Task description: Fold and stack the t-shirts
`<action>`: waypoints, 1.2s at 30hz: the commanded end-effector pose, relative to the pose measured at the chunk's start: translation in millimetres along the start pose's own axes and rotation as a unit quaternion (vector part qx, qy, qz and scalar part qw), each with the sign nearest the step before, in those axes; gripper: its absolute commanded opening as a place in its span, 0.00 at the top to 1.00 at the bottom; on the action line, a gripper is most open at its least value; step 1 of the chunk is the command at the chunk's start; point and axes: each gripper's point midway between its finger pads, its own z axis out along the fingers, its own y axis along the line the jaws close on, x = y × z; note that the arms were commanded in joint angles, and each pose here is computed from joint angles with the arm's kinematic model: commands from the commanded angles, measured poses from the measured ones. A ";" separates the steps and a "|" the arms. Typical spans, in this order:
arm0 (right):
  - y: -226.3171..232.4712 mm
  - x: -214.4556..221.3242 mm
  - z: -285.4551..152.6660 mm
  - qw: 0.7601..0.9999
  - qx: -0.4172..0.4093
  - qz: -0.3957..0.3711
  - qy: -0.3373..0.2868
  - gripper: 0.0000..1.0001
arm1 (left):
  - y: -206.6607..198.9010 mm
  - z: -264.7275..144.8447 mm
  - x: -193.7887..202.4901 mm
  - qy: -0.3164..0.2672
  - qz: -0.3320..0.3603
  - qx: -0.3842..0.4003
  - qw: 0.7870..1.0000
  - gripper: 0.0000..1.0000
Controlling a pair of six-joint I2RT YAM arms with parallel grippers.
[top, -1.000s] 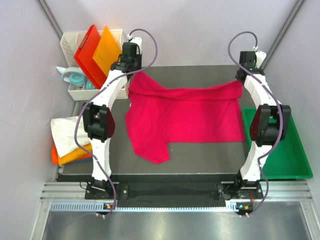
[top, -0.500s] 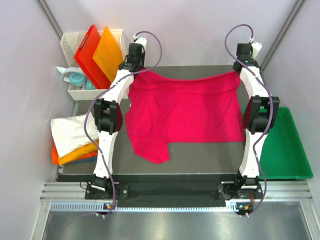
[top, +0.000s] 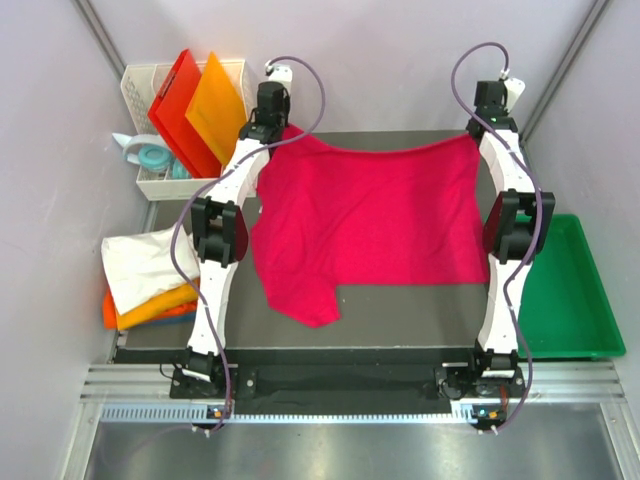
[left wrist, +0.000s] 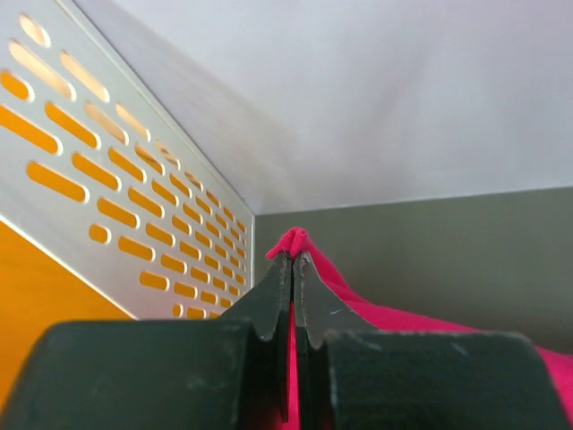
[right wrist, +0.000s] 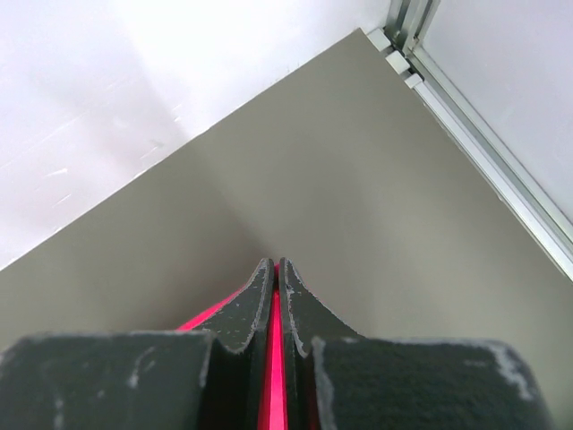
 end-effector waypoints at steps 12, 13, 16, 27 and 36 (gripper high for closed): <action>4.2 -23.1 5.0 0.999 -0.008 0.012 -0.037 1.00 | -1.3 17.3 -2.1 -0.035 -0.016 -0.007 0.999 1.00; 3.8 -24.8 2.7 0.999 -0.009 0.013 -0.038 1.00 | -2.6 15.3 -3.1 -0.034 -0.019 -0.004 0.999 1.00; 4.2 -25.2 -2.0 0.999 -0.012 0.013 -0.037 1.00 | -2.4 8.2 -8.2 -0.031 -0.025 0.004 0.999 1.00; -0.7 -15.6 -22.5 1.000 -0.015 0.014 -0.019 1.00 | -12.0 -21.8 13.8 0.032 -0.034 0.044 0.998 1.00; -14.3 -17.9 -47.5 1.000 -0.009 0.012 -0.022 1.00 | 1.0 -47.4 -5.5 0.025 -0.036 0.038 0.998 1.00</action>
